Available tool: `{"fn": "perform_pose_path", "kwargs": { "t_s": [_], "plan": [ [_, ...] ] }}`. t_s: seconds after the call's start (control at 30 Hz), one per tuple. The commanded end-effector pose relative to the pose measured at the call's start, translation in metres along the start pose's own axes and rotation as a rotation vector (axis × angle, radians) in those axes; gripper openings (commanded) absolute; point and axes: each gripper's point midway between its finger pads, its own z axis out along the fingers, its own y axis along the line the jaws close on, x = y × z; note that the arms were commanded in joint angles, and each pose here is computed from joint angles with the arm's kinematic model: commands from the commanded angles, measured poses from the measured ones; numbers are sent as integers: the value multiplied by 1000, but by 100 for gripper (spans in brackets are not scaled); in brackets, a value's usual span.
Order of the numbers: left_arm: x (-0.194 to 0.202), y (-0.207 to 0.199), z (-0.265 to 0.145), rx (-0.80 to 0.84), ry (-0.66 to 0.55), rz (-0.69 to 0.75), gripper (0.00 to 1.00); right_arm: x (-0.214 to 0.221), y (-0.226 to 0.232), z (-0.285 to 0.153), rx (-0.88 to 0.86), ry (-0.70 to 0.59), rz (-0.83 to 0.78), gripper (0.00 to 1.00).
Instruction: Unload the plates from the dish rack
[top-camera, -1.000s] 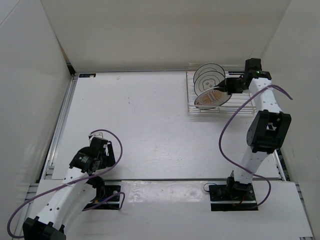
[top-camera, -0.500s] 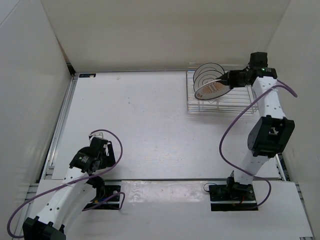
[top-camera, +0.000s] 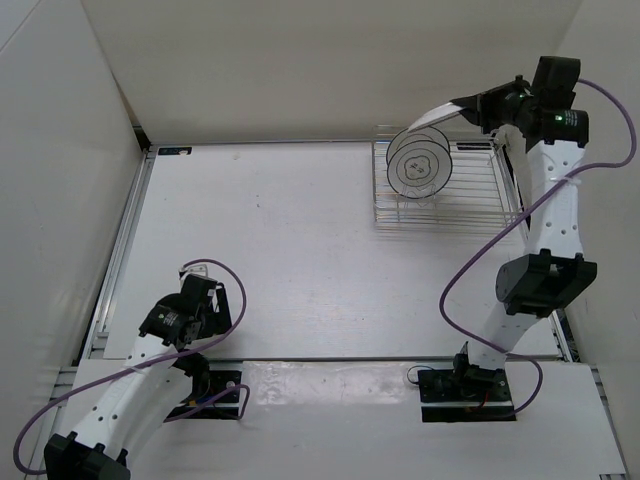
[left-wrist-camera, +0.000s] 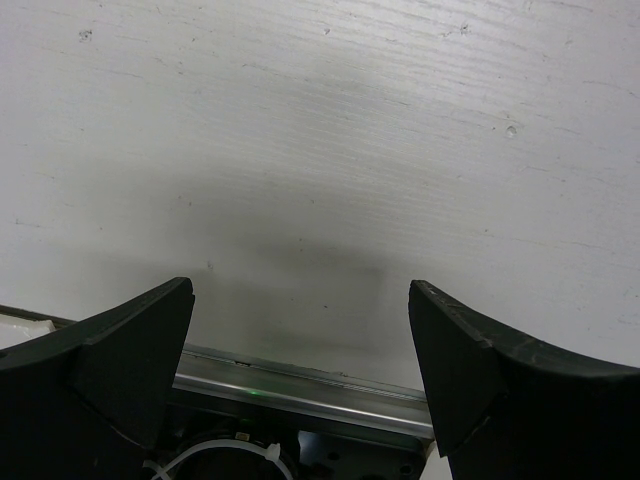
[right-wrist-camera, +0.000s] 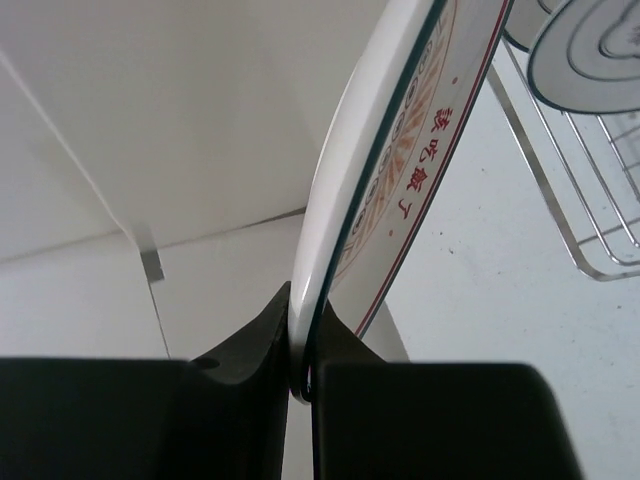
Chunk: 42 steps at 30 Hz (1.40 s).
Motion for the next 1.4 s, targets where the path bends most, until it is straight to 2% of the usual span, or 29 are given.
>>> {"fn": "perform_pose_path", "kwargs": {
  "t_s": [0.0,0.17,0.2,0.33,0.37,0.5,0.53,0.6,0.7,0.9,0.97,1.17,1.37],
  "plan": [
    [-4,-3,-1,17,-16,10,100,29,28,-36,-90,44,-191,0],
    [-4,-5,-1,25,-20,15,100,74,-3,-54,-17,150,-328,0],
    [-3,-5,-1,24,-16,16,100,85,0,-73,-51,156,-419,0],
    [-4,-8,-1,37,-18,28,100,126,-28,-96,-11,268,-561,0],
    [-3,-8,0,37,-15,32,100,134,-47,-103,48,321,-584,0],
    [-2,-8,0,38,-14,31,100,155,-85,-128,167,402,-734,0],
    [-4,-9,-1,42,-19,32,100,156,-105,-139,247,406,-733,0],
    [-3,-9,0,43,-13,38,100,163,-119,-146,295,435,-776,0],
    [-2,-9,0,41,-5,41,100,177,-157,-164,438,527,-754,0],
    [-2,-10,0,45,-3,44,100,182,-225,-200,699,590,-778,0],
    [-2,-10,0,45,-4,44,100,180,-236,-206,738,574,-800,0],
    [-3,-10,0,49,-14,40,100,184,-286,-210,930,652,-806,0],
    [-4,-9,0,45,-17,38,100,169,-312,-205,1089,610,-878,0]
  ]
}}
